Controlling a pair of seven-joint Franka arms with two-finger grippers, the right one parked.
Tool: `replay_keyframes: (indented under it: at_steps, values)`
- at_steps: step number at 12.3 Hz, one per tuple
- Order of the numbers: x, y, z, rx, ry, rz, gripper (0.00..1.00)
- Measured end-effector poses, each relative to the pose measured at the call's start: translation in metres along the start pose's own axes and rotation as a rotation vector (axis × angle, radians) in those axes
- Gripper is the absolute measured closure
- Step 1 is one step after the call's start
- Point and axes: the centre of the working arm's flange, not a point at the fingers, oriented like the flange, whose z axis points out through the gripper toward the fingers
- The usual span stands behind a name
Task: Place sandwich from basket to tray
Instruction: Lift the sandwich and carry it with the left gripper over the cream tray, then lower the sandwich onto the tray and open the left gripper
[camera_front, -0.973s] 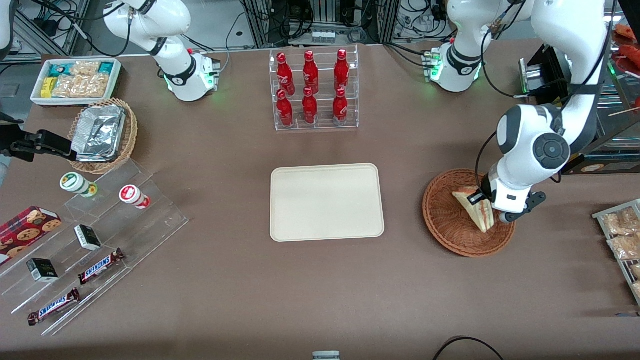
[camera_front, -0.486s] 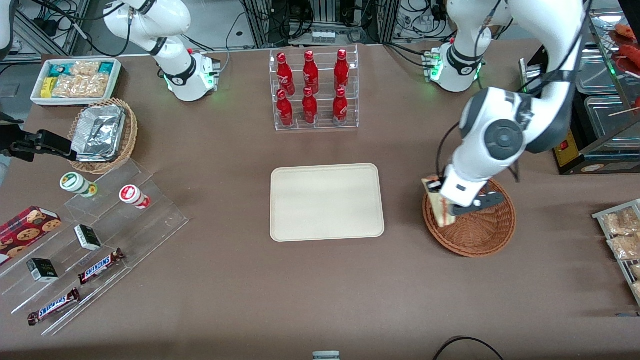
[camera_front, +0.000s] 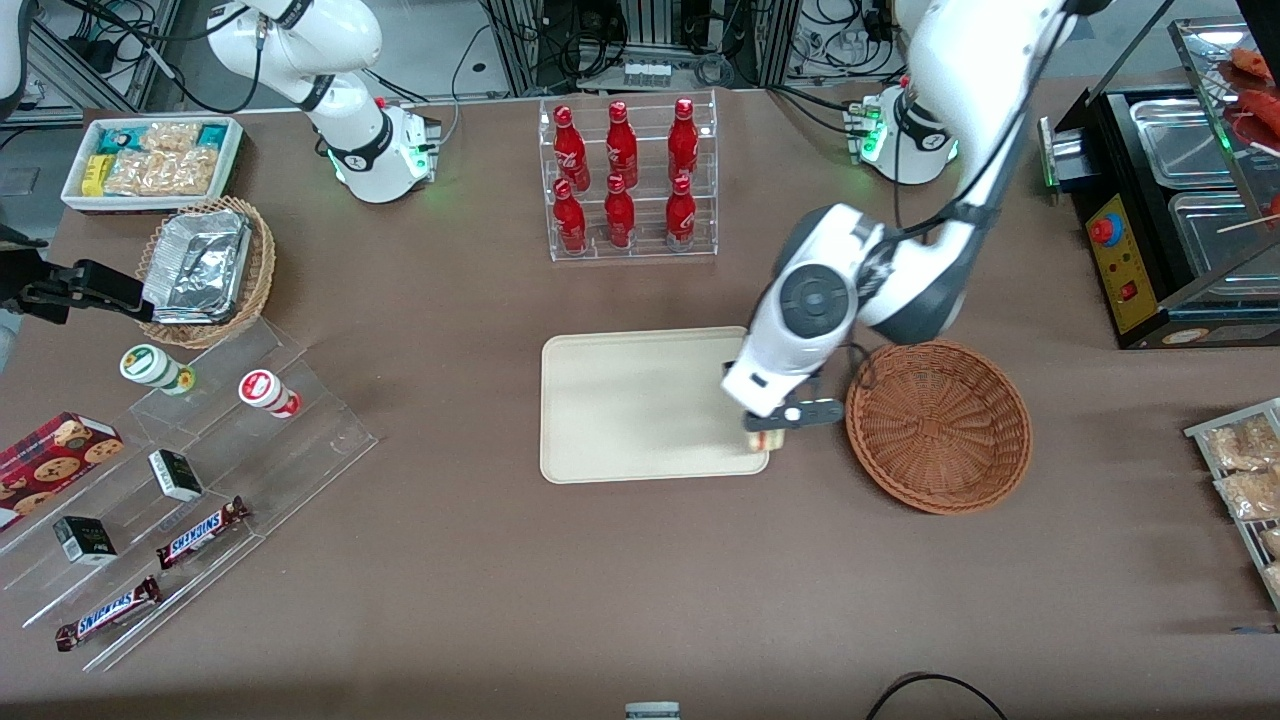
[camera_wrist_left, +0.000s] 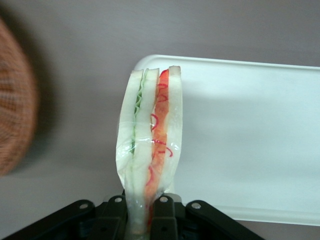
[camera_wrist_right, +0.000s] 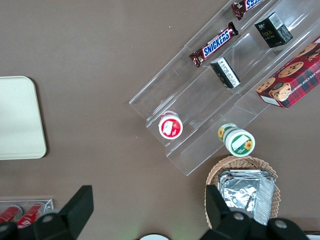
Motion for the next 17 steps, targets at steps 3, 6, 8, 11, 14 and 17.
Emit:
replay_keyframes:
  at_steps: [3, 6, 8, 11, 14, 17]
  values:
    - [-0.011, 0.057, 0.020, -0.015, -0.001, 0.008, 0.84]
    - [-0.028, 0.100, 0.041, -0.019, -0.008, -0.005, 0.84]
    - [-0.036, 0.120, 0.052, -0.015, -0.003, -0.025, 0.84]
    - [-0.034, 0.126, 0.058, -0.009, 0.025, -0.057, 0.84]
    - [-0.034, 0.128, 0.066, 0.014, 0.059, -0.079, 0.84]
    - [-0.037, 0.133, 0.078, 0.008, 0.060, -0.092, 0.84]
